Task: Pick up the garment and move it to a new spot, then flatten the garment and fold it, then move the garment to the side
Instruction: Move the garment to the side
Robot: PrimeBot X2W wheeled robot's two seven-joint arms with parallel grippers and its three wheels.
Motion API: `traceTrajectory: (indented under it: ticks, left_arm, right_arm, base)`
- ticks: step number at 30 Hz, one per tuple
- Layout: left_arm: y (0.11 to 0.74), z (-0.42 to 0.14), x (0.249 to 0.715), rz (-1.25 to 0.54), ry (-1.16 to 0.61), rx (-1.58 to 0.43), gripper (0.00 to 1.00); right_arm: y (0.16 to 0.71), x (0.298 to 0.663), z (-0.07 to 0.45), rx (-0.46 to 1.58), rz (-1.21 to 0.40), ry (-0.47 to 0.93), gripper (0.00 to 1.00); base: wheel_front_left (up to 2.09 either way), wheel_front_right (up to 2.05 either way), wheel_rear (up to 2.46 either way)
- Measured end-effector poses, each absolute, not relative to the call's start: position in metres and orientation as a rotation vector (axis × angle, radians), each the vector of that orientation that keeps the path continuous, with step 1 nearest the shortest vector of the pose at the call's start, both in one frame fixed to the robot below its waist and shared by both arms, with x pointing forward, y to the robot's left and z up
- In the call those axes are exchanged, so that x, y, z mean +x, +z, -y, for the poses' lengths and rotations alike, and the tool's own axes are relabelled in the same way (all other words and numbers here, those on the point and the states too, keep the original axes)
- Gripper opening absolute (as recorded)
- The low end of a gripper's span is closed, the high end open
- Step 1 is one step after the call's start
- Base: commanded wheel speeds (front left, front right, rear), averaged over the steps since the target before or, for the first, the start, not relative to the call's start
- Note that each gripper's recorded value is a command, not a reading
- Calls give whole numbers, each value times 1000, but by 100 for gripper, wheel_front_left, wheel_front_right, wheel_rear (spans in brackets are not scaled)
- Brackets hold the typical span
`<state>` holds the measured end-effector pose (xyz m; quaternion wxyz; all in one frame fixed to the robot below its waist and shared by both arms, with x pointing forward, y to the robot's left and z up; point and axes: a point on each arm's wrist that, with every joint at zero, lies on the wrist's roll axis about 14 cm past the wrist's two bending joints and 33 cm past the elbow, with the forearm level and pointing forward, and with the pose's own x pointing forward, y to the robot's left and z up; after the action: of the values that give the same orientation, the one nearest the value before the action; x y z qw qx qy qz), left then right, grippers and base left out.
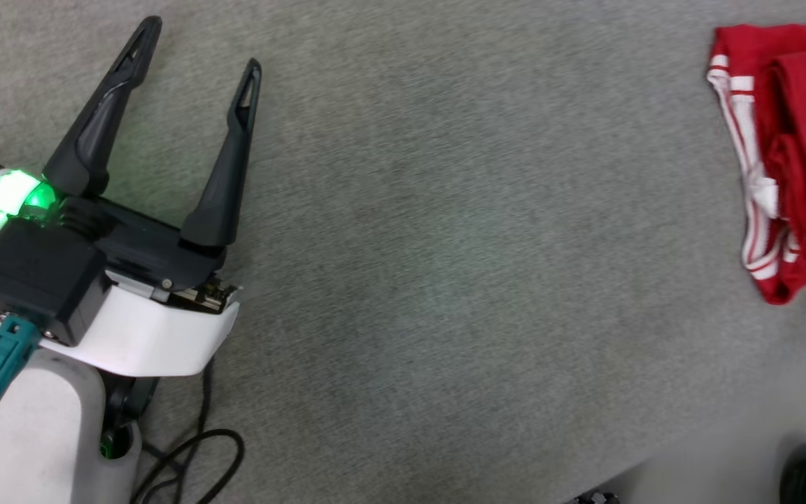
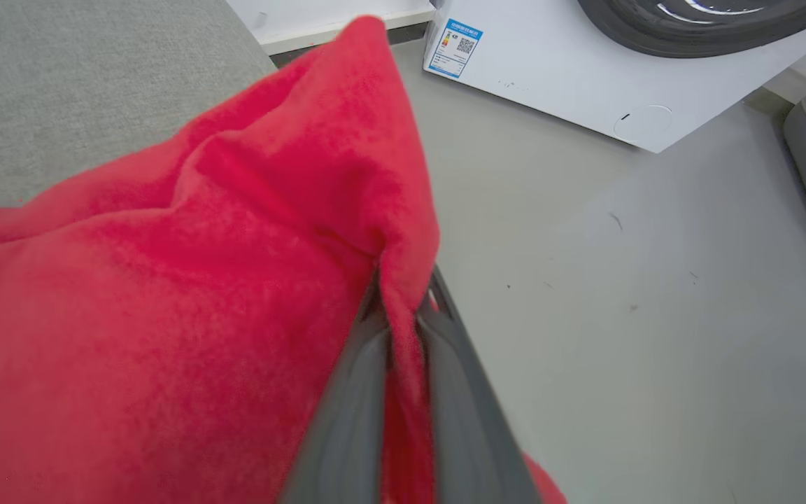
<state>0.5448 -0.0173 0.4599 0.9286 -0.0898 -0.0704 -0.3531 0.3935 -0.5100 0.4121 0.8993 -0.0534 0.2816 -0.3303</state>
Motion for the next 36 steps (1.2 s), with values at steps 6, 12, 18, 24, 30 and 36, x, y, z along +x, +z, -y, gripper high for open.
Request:
traceTrajectory:
  ticks: [6,12,18,24,30,36]
  left_arm:
    - [455,13,544,134,-717,-181,100]
    - [465,5,543,156,-685,-177,100]
    - [476,-15,535,164,-599,-189,100]
    - [486,-39,516,145,-505,-191,100]
    - [494,-69,494,126,-400,-172,100]
    - [501,-102,470,111,-288,-154,100]
  right_arm:
    - [403,401,511,-133,-563,-684,100]
    - [418,404,516,-186,-469,-684,100]
    - [445,416,507,-211,-346,-628,100]
    - [469,423,483,-209,-236,-542,100]
    - [475,430,431,-151,-143,-421,100]
    - [485,428,365,-99,-55,-296,100]
  base:
    - [0,0,0]
    - [0,0,0]
    - [0,0,0]
    - [0,0,0]
    - [0,0,0]
    - [0,0,0]
